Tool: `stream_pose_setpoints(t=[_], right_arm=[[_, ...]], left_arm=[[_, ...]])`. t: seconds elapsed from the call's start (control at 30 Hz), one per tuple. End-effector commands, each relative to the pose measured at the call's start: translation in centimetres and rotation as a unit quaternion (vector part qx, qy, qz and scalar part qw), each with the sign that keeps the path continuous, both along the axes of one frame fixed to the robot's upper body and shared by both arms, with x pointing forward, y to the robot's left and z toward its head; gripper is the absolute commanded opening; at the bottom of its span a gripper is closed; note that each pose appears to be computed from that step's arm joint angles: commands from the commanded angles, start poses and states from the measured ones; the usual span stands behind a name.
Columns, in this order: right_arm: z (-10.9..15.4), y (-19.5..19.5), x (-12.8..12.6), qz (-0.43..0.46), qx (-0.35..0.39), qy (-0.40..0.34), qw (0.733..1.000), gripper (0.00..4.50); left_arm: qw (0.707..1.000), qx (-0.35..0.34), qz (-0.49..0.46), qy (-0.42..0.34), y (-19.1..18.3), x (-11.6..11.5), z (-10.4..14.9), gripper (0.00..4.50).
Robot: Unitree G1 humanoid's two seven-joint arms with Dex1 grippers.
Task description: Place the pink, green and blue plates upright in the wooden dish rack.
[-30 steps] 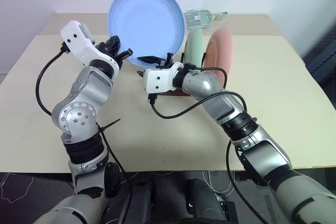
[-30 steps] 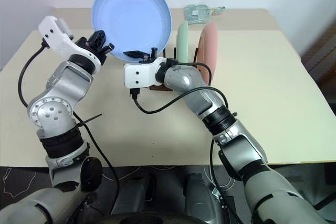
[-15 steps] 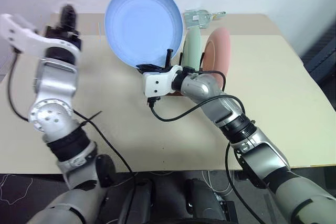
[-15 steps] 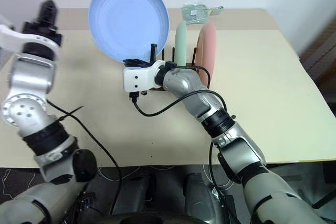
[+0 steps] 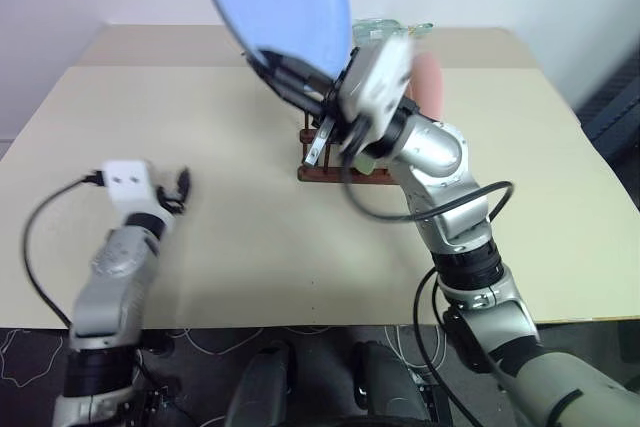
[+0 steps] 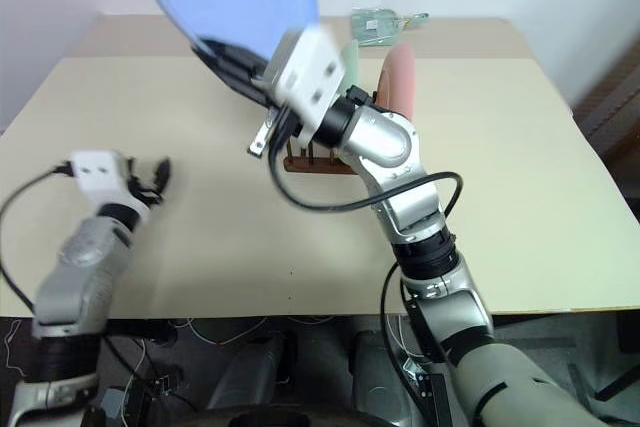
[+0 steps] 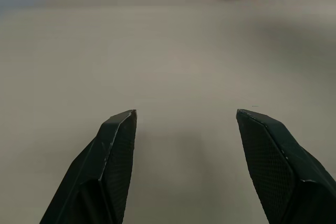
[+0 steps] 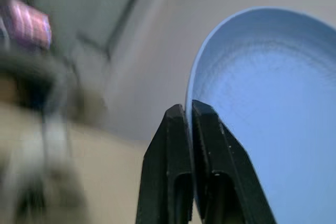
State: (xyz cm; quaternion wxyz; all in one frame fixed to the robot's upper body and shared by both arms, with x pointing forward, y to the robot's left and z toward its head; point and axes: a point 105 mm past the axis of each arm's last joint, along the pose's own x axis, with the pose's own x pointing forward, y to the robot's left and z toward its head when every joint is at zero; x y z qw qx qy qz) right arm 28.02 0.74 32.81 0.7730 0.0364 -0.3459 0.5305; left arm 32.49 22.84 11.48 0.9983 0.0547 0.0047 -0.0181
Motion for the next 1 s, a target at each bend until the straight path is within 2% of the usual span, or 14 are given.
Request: stream_pose_setpoints(t=[0.03, 0.2, 0.27, 0.43, 0.87, 0.97, 1.0], right_arm=[[0.2, -1.1, -0.2, 0.056, 0.073, 0.120, 0.988, 0.00], [-1.1, -1.3, 0.8, 0.071, 0.123, 0.231, 0.962, 0.00], [-1.7, -1.3, 1.5, 0.076, 0.151, 0.283, 0.944, 0.00], [-3.0, -1.5, 2.8, 0.074, 0.178, 0.352, 0.916, 0.00], [-5.6, -1.5, 7.5, -0.001, 0.167, 0.429, 0.888, 0.00], [-5.4, -1.5, 8.4, -0.012, 0.157, 0.430, 0.889, 0.96], [-5.3, -1.5, 8.5, -0.013, 0.156, 0.428, 0.890, 1.47]], left_arm=[[0.994, 0.058, -0.079, -0.042, -3.1, -0.7, 0.7, 3.08], [0.988, 0.062, -0.130, -0.051, -5.3, -1.2, 0.4, 3.08], [0.987, 0.059, -0.141, -0.052, -6.0, -1.3, 0.2, 3.08], [0.982, 0.049, -0.169, -0.067, -7.3, -1.5, 0.9, 3.08], [0.968, 0.058, -0.232, -0.080, -9.1, -2.6, 1.9, 3.08], [0.967, 0.058, -0.236, -0.079, -9.3, -2.7, 1.8, 3.13], [0.967, 0.059, -0.237, -0.078, -9.4, -2.7, 1.7, 3.13]])
